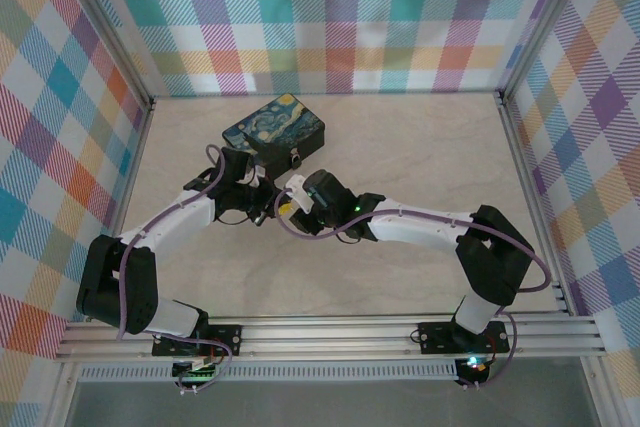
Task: Unlock the padlock with the key
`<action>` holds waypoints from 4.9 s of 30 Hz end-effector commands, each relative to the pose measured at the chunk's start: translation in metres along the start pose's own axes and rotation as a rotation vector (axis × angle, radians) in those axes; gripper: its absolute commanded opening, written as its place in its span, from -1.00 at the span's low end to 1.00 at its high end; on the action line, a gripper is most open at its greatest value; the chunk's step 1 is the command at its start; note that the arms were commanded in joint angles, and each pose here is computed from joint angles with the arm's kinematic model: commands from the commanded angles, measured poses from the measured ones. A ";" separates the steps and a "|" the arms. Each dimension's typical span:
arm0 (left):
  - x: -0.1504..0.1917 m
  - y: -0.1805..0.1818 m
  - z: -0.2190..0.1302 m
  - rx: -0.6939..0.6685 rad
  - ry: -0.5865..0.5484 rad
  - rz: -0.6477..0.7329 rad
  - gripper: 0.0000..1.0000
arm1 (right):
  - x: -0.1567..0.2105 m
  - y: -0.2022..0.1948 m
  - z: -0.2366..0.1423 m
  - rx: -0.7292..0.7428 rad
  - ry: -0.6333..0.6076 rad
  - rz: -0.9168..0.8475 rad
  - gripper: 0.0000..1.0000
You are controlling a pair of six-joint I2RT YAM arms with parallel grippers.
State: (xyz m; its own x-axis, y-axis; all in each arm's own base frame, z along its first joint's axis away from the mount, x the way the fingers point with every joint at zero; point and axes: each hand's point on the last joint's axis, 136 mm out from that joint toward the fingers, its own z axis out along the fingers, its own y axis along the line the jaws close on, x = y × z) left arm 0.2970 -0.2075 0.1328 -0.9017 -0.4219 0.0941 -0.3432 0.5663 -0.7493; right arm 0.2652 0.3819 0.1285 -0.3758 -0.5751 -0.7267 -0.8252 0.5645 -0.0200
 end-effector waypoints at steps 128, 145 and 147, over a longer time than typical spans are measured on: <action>0.010 -0.086 -0.025 0.191 -0.147 0.576 -0.15 | 0.014 -0.044 -0.082 -0.561 -0.149 0.758 -1.00; -0.106 -0.026 0.041 -0.442 -0.584 0.338 0.07 | 0.040 -0.065 -0.061 -0.384 -0.052 0.797 -1.00; -0.115 -0.025 0.049 -0.468 -0.611 0.325 0.08 | 0.042 -0.064 -0.059 -0.382 -0.044 0.797 -1.00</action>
State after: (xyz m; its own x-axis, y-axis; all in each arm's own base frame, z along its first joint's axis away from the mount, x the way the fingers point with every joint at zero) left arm 0.4066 -0.2209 0.1049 -0.7815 -0.3939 -0.4838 -0.2155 0.8982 -0.3831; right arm 0.2713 0.2886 0.1372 -0.9014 -0.0569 -0.4293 -0.3929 0.5247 0.7552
